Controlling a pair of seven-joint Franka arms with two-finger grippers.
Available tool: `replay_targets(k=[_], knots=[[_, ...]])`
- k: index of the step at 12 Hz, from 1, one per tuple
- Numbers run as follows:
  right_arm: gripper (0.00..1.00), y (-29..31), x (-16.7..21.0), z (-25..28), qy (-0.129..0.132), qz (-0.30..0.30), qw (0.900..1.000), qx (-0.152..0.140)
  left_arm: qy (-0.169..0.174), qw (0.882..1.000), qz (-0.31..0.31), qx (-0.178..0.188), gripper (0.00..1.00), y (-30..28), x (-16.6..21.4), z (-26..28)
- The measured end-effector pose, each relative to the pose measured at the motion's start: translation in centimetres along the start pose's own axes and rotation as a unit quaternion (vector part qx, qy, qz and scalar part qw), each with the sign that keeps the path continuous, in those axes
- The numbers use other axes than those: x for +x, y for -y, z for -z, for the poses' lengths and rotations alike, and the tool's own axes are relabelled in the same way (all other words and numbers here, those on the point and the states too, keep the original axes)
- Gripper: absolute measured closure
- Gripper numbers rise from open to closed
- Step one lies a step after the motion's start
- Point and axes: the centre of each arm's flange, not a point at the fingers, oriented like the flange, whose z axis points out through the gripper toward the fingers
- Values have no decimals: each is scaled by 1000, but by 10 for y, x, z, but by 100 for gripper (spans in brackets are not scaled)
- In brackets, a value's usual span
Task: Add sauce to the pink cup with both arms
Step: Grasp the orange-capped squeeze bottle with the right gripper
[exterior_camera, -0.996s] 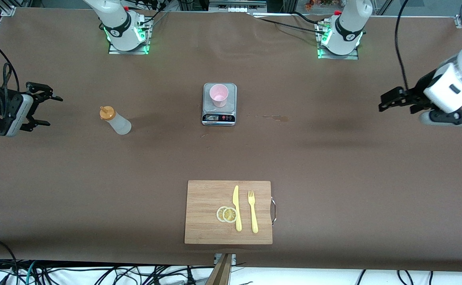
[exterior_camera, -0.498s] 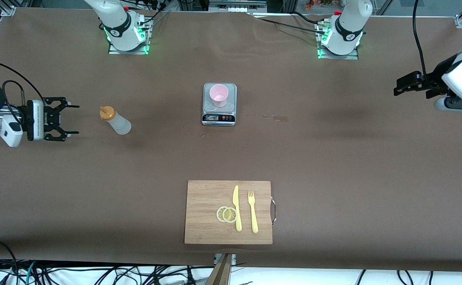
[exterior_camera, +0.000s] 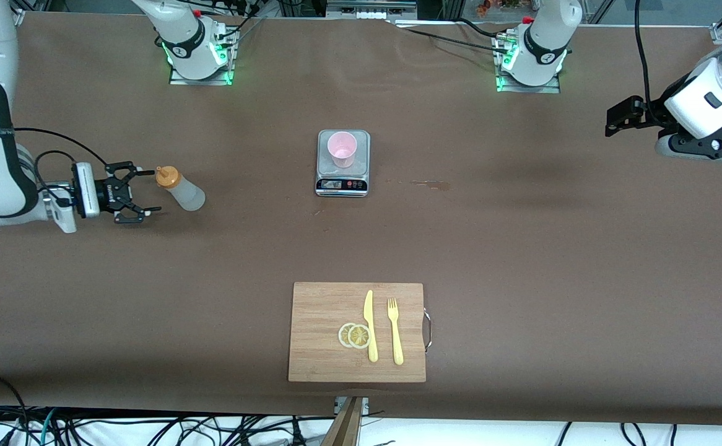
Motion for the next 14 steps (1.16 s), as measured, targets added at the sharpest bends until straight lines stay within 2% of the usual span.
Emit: replay_targets(k=[2,6,9,14], knots=[[0,8,-25,-28,-42,31,999,-6,-1,1000,-5,1,0,-4,-3,1],[0,16,-32,-48,-89,86,992,-7,-1,1000,-7,1,0,-6,-1,-1],[0,15,-25,-50,-117,98,988,-13,-8,1000,-7,0,0,-5,11,1],[3,6,-24,-68,-144,96,985,-26,-7,1000,-13,-1,0,-4,17,0]])
